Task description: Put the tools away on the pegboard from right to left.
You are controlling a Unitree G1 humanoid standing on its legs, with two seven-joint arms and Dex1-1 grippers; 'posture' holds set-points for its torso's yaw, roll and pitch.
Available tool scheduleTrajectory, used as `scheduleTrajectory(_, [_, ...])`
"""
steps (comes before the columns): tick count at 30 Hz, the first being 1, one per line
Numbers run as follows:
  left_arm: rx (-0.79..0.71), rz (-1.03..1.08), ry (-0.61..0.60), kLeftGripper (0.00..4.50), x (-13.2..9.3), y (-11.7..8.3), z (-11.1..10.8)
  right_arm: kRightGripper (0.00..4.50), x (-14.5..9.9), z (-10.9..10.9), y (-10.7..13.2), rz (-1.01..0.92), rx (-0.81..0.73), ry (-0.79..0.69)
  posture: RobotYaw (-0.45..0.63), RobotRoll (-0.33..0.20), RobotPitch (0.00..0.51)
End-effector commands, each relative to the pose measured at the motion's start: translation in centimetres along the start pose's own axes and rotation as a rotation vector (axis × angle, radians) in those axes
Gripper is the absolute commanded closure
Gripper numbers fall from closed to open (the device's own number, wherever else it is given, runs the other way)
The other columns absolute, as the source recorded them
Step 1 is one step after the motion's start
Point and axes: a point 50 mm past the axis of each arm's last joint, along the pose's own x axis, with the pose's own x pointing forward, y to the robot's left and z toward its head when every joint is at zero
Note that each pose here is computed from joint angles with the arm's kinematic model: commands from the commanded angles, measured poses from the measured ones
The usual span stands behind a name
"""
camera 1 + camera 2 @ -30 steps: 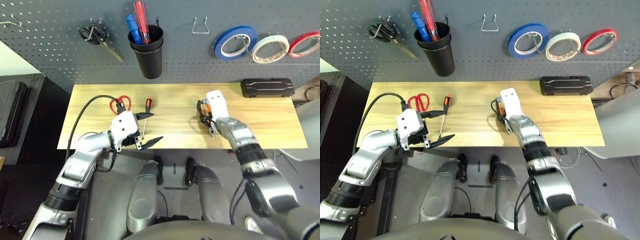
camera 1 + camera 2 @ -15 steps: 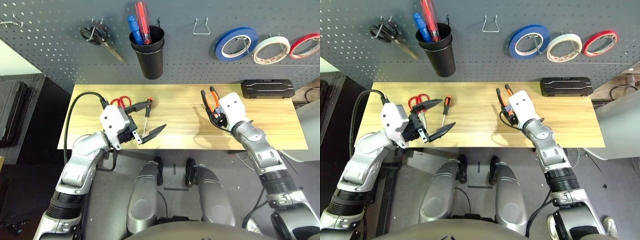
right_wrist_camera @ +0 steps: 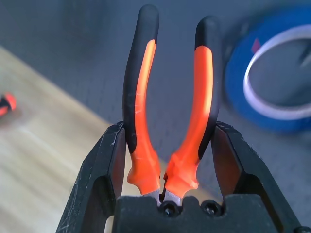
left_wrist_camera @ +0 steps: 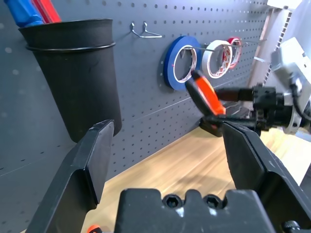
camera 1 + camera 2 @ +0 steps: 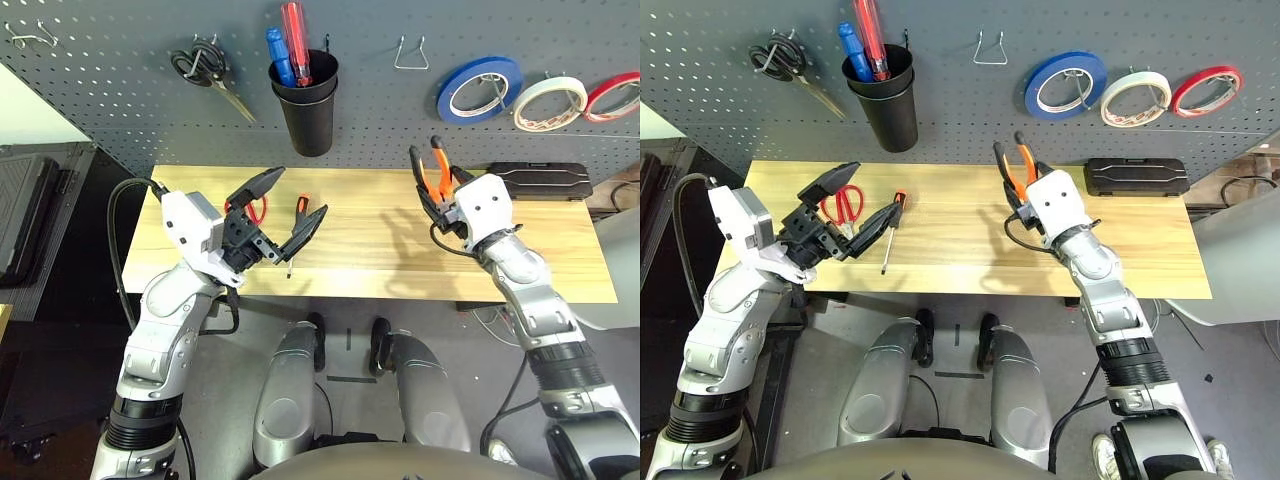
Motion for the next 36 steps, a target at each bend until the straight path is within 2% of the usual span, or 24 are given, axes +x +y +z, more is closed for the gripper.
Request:
scheduleTrajectory(1, [0.001, 0.006, -0.025, 0.00, 0.1, -0.1, 0.6, 1.67, 0.1, 2.0, -0.7, -0.029, -0.050, -0.103, 0.19, 0.000, 0.244])
scheduleTrajectory(13, [0.007, -0.004, -0.042, 0.00, 0.7, 0.1, 0.8, 1.67, 1.4, 7.6, -1.5, -0.086, -0.112, -0.327, 0.17, 0.000, 0.241])
scheduleTrajectory(23, [0.017, -0.016, -0.045, 0.00, 1.2, 0.4, 0.7, 1.67, 4.3, 12.6, -2.6, -0.172, -0.120, -0.505, 0.17, 0.000, 0.234])
scheduleTrajectory(27, [0.020, -0.018, -0.046, 0.00, 1.4, 0.5, 0.7, 1.67, 5.4, 13.3, -3.0, -0.207, -0.098, -0.524, 0.17, 0.000, 0.234])
scheduleTrajectory(36, [0.032, -0.019, -0.053, 0.00, 1.6, 0.6, 0.6, 1.67, 8.7, 13.0, -3.9, -0.269, -0.050, -0.523, 0.19, 0.000, 0.230])
